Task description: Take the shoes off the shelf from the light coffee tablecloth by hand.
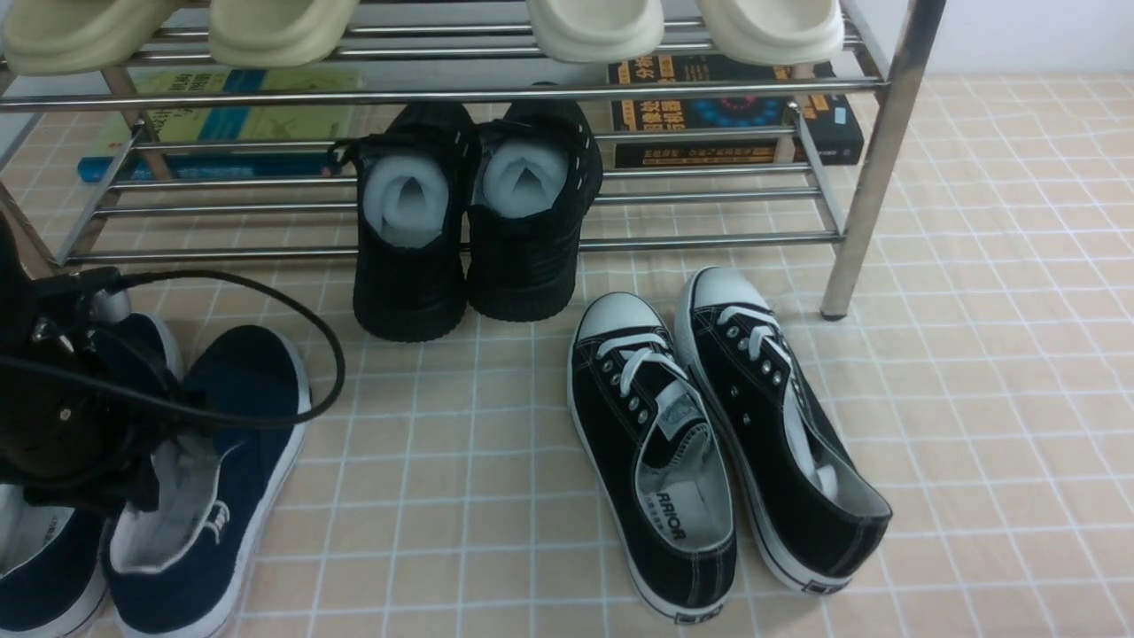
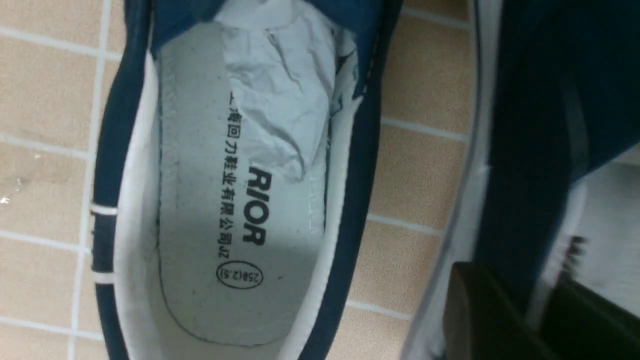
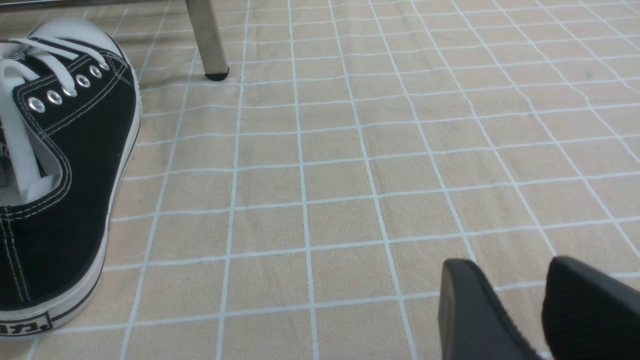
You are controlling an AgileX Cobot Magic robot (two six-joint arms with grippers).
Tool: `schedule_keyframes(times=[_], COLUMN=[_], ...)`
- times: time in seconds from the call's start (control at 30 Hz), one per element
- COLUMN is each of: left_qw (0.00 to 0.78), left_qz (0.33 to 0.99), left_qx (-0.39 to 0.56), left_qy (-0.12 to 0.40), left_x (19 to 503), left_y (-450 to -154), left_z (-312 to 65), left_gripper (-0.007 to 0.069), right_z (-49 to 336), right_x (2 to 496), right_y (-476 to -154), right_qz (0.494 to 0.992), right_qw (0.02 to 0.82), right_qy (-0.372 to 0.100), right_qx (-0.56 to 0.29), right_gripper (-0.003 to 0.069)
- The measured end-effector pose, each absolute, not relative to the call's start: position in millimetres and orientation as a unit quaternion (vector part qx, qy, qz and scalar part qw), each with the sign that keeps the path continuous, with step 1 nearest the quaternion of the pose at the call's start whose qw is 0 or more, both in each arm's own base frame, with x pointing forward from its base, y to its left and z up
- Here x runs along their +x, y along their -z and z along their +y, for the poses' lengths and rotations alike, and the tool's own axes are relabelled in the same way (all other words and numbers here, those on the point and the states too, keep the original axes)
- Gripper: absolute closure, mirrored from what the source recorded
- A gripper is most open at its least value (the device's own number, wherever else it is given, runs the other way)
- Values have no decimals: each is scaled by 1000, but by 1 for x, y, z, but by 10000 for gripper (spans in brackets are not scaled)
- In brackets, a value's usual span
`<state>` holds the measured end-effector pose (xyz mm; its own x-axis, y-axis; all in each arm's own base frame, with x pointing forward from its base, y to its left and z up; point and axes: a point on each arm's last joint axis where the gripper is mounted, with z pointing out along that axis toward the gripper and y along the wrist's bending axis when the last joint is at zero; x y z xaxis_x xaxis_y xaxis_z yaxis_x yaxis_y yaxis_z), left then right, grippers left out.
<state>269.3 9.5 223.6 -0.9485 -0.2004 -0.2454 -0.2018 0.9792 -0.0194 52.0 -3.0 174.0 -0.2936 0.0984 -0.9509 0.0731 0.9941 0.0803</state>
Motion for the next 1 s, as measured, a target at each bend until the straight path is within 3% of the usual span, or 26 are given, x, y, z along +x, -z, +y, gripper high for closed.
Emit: schedule_keyframes(times=[0.17, 0.33, 0.47, 0.57, 0.8, 1.0], left_qw=[193, 262, 311, 335, 397, 559], left_qz=[976, 960, 945, 939, 917, 823], left_qx=[-102, -99, -98, -79, -21, -39], left_qy=[2, 3, 5, 1, 27, 94], left_x=[254, 228, 193, 157, 89, 55], left_y=[-259, -297, -327, -344, -332, -301], left_z=[9, 9, 8, 7, -2, -11], left_gripper=[373, 378, 461, 580, 624, 624], right_z=[-3, -3, -3, -3, -3, -3], right_x=[52, 52, 52, 52, 52, 52], right_y=[-174, -174, -174, -174, -174, -174], right_qz=[804, 804, 804, 804, 804, 804], right_qw=[592, 592, 592, 592, 592, 592], right_qy=[-11, -11, -11, -11, -11, -11], right_qx=[53, 53, 53, 53, 53, 53], right_gripper=[420, 420, 420, 420, 420, 420])
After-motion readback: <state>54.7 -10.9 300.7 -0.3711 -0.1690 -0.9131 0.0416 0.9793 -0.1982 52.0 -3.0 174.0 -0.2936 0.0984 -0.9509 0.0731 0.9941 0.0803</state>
